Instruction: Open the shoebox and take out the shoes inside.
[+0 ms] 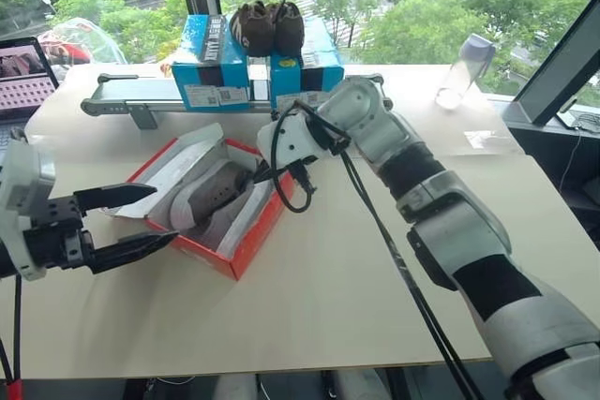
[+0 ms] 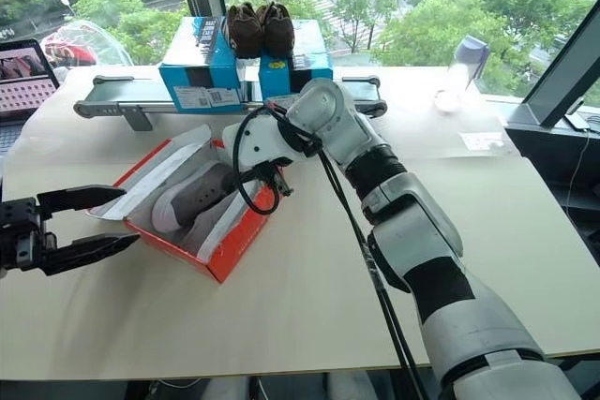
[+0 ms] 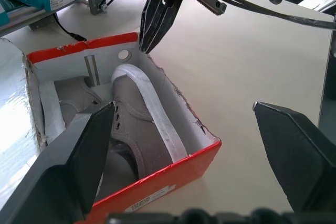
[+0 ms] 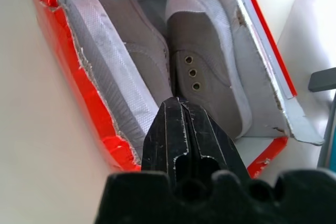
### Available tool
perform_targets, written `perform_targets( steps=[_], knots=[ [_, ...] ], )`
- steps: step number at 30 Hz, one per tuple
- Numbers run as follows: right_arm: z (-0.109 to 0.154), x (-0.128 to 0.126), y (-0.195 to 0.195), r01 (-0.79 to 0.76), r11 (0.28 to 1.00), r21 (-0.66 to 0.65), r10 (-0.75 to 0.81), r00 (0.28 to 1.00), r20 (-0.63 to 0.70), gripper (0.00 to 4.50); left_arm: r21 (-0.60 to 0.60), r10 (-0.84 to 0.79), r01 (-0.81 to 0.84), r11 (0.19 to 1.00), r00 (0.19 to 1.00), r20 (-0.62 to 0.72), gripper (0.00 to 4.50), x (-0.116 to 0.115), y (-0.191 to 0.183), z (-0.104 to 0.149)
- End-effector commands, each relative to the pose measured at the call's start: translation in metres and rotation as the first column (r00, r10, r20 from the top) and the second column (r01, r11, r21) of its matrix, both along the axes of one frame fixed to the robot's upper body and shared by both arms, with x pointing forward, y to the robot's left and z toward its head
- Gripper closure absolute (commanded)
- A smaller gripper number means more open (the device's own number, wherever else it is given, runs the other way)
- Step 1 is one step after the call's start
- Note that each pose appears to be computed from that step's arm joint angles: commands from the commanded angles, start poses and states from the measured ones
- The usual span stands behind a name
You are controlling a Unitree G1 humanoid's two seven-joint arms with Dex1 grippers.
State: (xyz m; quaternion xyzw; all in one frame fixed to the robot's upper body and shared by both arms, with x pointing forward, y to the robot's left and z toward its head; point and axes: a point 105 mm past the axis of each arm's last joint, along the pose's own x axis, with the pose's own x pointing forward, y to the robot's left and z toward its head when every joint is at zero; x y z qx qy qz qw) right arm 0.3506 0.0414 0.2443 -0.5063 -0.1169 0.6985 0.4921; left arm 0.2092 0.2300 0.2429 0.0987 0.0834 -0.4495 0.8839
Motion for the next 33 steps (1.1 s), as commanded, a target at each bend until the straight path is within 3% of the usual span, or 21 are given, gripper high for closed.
perform_targets(
  steps=[1, 5, 10, 25, 32, 33],
  knots=[
    [0.027, -0.008, 0.003, -0.05, 0.996, 0.072, 0.049, 0.999, 0.015, 3.01, 0.029, -0.004, 0.003, 1.0, 0.999, 0.041, 0.0, -0.003, 0.0, 0.009],
    [0.021, -0.009, 0.0, -0.072, 0.997, 0.015, 0.072, 0.997, 0.037, 1.65, 0.033, -0.008, 0.006, 0.999, 0.999, 0.044, 0.0, 0.0, 0.0, 0.011],
    [0.01, -0.006, 0.009, -0.092, 0.995, -0.025, 0.095, 0.978, 0.184, 0.04, 0.033, -0.014, 0.012, 0.999, 0.999, 0.045, 0.0, 0.001, -0.002, 0.011],
    [-0.037, 0.007, 0.016, -0.044, 0.988, -0.146, 0.073, 0.977, 0.199, 0.04, 0.035, -0.005, 0.004, 0.999, 0.998, 0.056, 0.0, -0.001, -0.004, 0.011],
    [-0.044, 0.009, 0.017, -0.026, 0.986, -0.164, 0.056, 0.981, 0.186, 0.04, 0.037, 0.001, -0.004, 0.999, 0.998, 0.064, 0.0, 0.0, -0.006, 0.013],
    [-0.045, 0.008, 0.018, -0.026, 0.986, -0.164, 0.056, 0.982, 0.181, 0.28, 0.037, 0.002, -0.004, 0.999, 0.998, 0.065, 0.0, 0.0, -0.006, 0.013]
  ],
)
